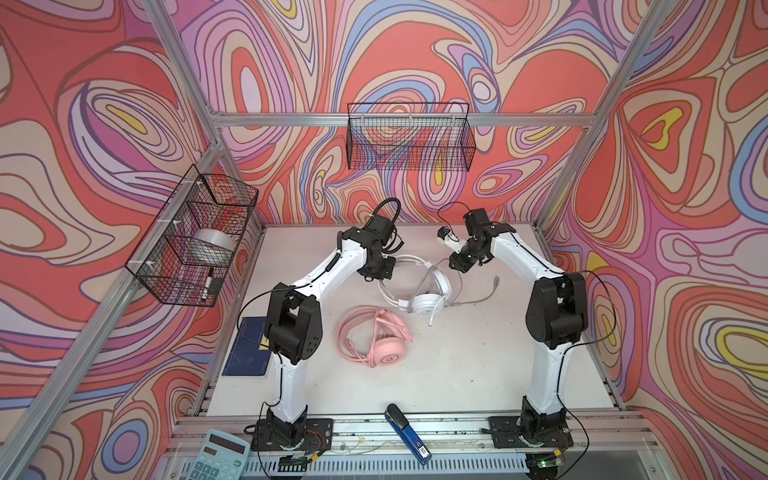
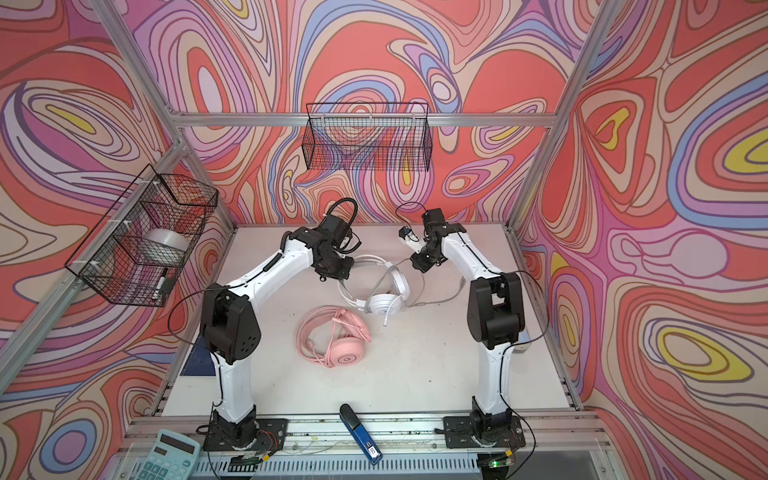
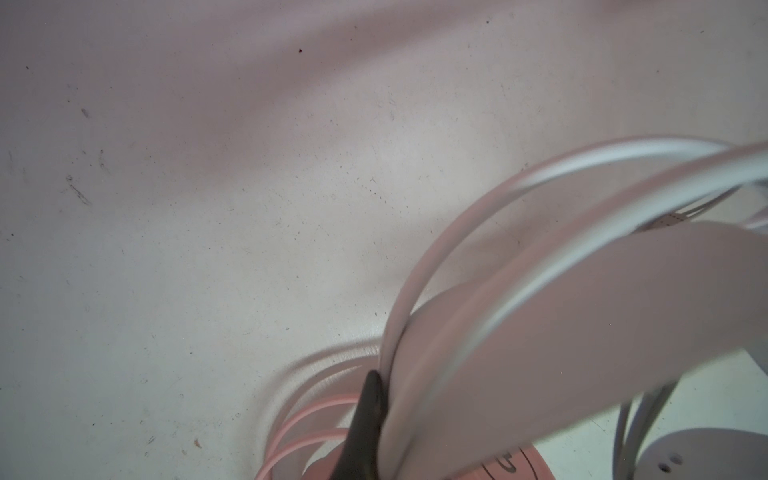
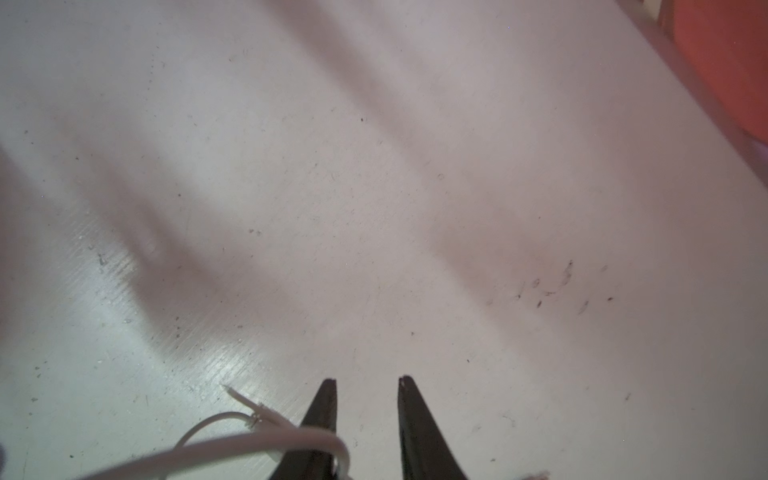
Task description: Wrap the headphones
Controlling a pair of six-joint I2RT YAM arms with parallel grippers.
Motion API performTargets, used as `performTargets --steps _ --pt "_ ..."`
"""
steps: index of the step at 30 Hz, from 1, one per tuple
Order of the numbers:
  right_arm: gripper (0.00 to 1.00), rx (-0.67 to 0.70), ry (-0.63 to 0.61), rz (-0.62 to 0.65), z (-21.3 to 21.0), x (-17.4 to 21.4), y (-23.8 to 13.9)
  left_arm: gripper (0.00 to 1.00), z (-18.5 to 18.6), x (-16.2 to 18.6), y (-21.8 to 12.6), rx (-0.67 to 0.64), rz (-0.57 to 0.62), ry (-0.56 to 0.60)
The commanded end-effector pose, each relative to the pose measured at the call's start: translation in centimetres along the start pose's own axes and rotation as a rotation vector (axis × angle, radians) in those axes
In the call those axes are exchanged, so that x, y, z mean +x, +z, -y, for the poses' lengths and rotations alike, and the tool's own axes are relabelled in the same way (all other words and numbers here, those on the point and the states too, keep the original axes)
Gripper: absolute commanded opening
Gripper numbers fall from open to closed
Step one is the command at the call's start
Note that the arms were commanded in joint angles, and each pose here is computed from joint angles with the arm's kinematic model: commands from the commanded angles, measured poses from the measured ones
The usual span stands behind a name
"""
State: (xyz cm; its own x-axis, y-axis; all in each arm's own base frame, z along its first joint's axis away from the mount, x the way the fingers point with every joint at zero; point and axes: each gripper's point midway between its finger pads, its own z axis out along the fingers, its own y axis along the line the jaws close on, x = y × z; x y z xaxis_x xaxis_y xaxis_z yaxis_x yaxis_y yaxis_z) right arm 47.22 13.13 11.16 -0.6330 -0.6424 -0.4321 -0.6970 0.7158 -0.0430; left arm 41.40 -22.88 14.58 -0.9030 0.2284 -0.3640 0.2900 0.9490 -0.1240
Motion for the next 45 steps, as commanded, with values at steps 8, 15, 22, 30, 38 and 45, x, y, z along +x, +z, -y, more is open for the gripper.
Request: performTargets --steps 8,15,22,30,38,45 --pt "0.3 -0.053 0.237 -0.032 0.6 3.5 2.6 0.0 0.2 -1.3 -3.6 0.158 0.088 -0.119" --pt "0.38 -0.066 0.358 -0.015 0.8 4.6 2.5 0.0 0.6 -0.8 -3.4 0.187 0.08 -0.126" --pt "0.44 -0.104 0.375 0.086 -1.1 4.2 0.3 0.0 0.2 -0.5 -3.1 0.174 0.067 -0.127" --pt "0.59 -0.079 0.37 0.218 -3.0 4.4 -4.0 0.0 0.0 -0.2 -2.9 0.169 0.058 -0.131" --pt "0.63 0.077 0.502 0.269 0.7 5.1 -7.3 0.0 0.0 0.2 -3.0 0.177 0.049 -0.125" --pt "0.63 0.239 0.795 0.258 9.0 7.9 -8.6 0.0 0.3 0.6 -3.5 0.197 0.048 -0.108"
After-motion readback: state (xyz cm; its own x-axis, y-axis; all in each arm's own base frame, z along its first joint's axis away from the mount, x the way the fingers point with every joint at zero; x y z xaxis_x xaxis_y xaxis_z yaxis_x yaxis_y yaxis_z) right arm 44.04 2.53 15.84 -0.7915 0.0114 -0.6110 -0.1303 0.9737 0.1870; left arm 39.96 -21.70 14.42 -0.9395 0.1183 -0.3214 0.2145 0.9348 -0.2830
